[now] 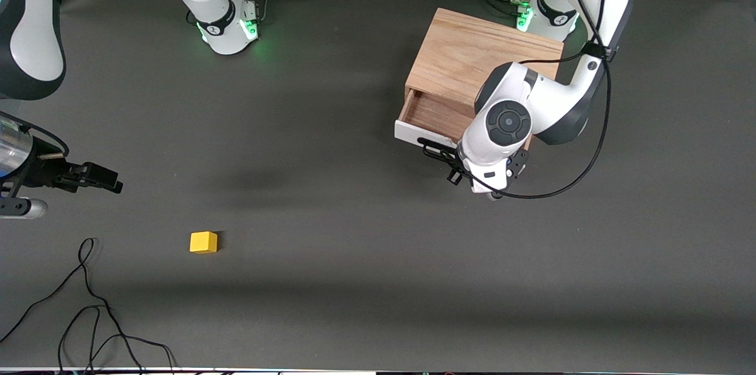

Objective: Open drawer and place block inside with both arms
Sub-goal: 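Pull the drawer open with the left gripper, then release the handle with the left gripper while the right gripper grasps the cube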

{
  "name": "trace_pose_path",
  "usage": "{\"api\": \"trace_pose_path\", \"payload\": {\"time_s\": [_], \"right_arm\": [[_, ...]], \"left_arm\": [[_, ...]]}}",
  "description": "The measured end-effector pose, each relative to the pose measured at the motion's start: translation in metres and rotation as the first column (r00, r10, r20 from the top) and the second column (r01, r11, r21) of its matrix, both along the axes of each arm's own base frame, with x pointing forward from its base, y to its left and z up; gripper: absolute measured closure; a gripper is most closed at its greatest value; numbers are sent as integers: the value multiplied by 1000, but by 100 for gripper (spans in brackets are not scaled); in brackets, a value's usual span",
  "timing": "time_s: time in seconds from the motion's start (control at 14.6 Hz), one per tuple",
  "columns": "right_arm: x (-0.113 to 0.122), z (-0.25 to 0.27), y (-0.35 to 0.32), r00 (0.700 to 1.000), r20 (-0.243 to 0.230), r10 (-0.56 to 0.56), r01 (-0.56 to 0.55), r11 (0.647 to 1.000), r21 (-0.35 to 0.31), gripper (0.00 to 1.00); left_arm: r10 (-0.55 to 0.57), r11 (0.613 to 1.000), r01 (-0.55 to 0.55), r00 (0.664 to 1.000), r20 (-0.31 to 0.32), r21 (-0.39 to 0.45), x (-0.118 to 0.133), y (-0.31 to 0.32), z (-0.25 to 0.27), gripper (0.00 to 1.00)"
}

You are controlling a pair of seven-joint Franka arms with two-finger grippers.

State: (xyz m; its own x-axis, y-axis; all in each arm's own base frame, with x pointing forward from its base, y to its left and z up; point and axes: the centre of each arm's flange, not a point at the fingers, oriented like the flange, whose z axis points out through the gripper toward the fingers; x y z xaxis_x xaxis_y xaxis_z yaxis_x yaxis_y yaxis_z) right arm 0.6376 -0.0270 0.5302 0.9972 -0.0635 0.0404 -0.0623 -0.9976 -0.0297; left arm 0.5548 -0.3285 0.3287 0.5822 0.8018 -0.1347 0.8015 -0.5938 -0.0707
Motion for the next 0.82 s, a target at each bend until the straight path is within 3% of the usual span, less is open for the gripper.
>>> {"api": "trace_pose_path", "payload": {"time_s": [0.07,0.27,0.55,0.69,0.82], "right_arm": [[4,-3,0,1000,-2,0,0,1000,-1,0],[13,-22,3,1000,-28,4,-4,1000,-5,0],[23,-44,13,998,-53,18,-19,1000,-9,0],[33,-61,13,999,-45,18,-19,1000,-14,0],[45,-88,14,999,-39,18,-19,1000,-20,0]], "left_arm": [[0,1000,0,1000,1,-1,0,0,0,85],[-24,999,26,998,62,-31,18,9,14,63],[-25,998,32,993,119,-58,46,30,44,18],[-15,999,20,996,93,-48,55,43,63,0],[-29,999,30,999,28,-25,59,55,94,0]]}}
